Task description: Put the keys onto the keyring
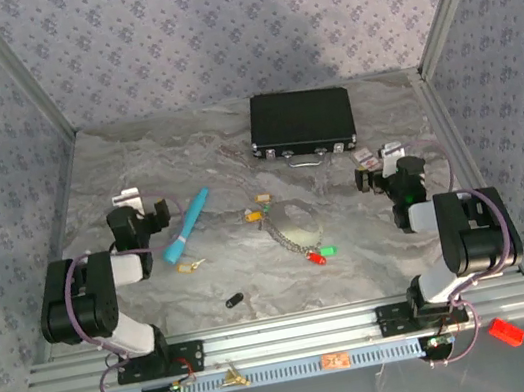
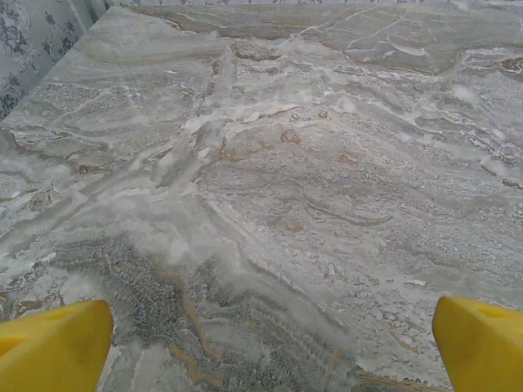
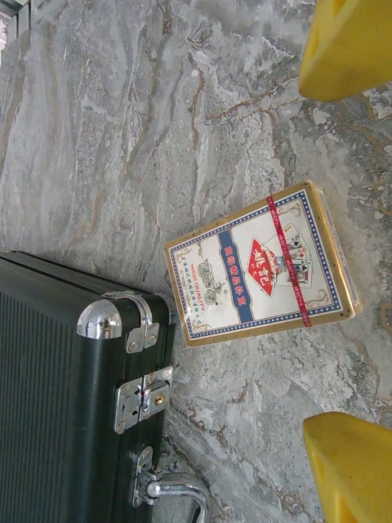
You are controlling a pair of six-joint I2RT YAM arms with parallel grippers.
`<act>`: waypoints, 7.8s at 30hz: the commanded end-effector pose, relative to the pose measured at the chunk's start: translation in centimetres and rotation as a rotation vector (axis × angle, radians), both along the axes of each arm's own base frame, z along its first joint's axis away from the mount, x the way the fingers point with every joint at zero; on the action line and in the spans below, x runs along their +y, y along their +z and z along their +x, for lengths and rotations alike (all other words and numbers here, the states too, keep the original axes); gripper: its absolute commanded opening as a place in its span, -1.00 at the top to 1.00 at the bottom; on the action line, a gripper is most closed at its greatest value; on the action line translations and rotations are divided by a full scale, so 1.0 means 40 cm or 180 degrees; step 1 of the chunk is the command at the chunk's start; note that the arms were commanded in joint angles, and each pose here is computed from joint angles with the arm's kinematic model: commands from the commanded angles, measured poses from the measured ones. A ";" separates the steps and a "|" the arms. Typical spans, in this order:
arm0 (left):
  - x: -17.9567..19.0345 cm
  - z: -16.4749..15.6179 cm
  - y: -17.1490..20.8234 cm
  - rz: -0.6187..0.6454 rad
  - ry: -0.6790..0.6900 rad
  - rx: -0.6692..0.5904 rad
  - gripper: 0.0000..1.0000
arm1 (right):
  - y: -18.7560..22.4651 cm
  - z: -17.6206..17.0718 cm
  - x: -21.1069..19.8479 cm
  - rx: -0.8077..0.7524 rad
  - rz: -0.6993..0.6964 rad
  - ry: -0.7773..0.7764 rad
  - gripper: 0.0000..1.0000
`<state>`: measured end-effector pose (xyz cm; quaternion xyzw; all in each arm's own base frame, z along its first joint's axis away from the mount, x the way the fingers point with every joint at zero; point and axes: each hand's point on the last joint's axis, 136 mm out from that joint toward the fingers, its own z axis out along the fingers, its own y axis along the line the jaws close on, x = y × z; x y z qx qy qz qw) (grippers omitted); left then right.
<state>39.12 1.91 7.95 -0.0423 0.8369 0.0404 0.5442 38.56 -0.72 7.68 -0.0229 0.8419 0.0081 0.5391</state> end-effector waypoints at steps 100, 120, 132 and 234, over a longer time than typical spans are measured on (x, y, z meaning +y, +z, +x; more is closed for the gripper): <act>-0.503 -0.298 0.100 -0.1656 -0.0829 0.1096 -0.68 | 0.047 -0.377 0.534 0.2808 0.1014 0.0063 0.26; -0.532 -0.297 0.084 -0.1658 -0.0909 0.1057 -0.62 | -0.057 -0.435 0.611 0.3211 0.1401 -0.0934 0.36; -0.509 -0.304 0.108 -0.1681 -0.0864 0.0911 -0.59 | -0.079 -0.432 0.631 0.3250 0.1364 -0.0956 0.57; -0.576 -0.320 0.373 -0.0489 -0.2365 -0.0293 -0.25 | 0.369 -0.345 0.716 0.0462 -0.0162 0.2943 1.00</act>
